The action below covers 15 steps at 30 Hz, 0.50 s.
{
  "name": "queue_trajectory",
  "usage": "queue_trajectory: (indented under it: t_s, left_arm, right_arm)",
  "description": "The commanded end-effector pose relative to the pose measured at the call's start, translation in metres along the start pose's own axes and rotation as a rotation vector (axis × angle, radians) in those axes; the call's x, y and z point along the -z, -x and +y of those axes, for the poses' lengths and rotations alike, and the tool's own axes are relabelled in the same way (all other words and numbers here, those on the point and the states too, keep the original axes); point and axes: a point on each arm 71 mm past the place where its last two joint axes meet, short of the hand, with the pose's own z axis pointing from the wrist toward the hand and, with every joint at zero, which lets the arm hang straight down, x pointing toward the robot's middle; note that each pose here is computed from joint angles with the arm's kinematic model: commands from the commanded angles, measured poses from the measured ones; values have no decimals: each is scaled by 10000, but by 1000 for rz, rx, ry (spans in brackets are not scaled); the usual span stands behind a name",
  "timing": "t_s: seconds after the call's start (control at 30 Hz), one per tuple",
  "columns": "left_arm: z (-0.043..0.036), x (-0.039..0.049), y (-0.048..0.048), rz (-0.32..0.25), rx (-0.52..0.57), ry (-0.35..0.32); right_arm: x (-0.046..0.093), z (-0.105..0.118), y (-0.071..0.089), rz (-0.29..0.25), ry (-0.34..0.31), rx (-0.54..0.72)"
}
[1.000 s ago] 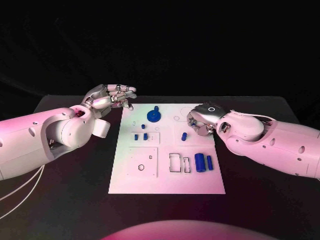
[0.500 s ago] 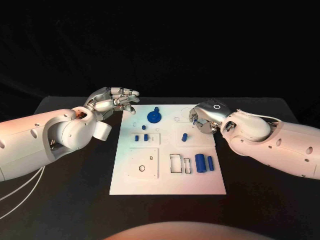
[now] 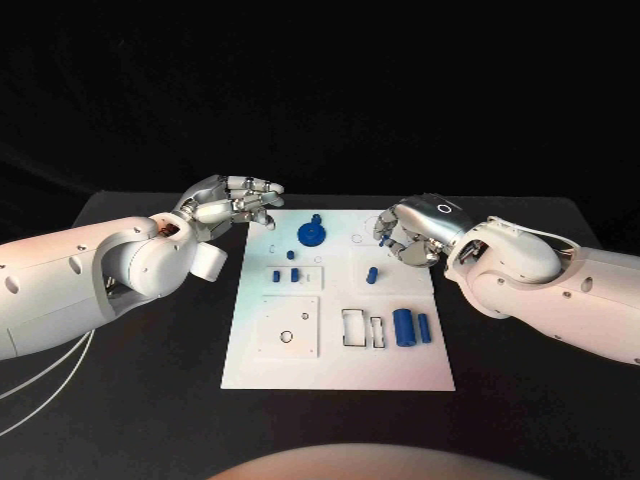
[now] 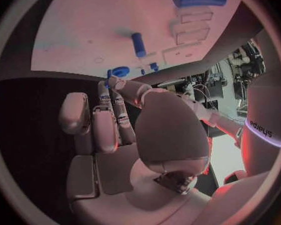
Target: Assemble the parts on the task board
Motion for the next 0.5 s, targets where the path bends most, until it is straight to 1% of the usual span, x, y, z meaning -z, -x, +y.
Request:
queue_trajectory:
  t_s: [0.03,0.17,0.27,0.5]
  left_arm:
    - [-3,-10,-31,22,3,-9]
    - [-4,-17,-39,23,5,-12]
    - [-2,-25,-54,30,8,-11]
    - [0,-52,-95,39,11,-14]
  right_arm:
    - [-31,184,-3,4,50,-87]
    - [-67,379,-43,23,97,-118]
    - [-90,530,-96,51,135,-136]
    - [-135,872,-288,111,221,-166]
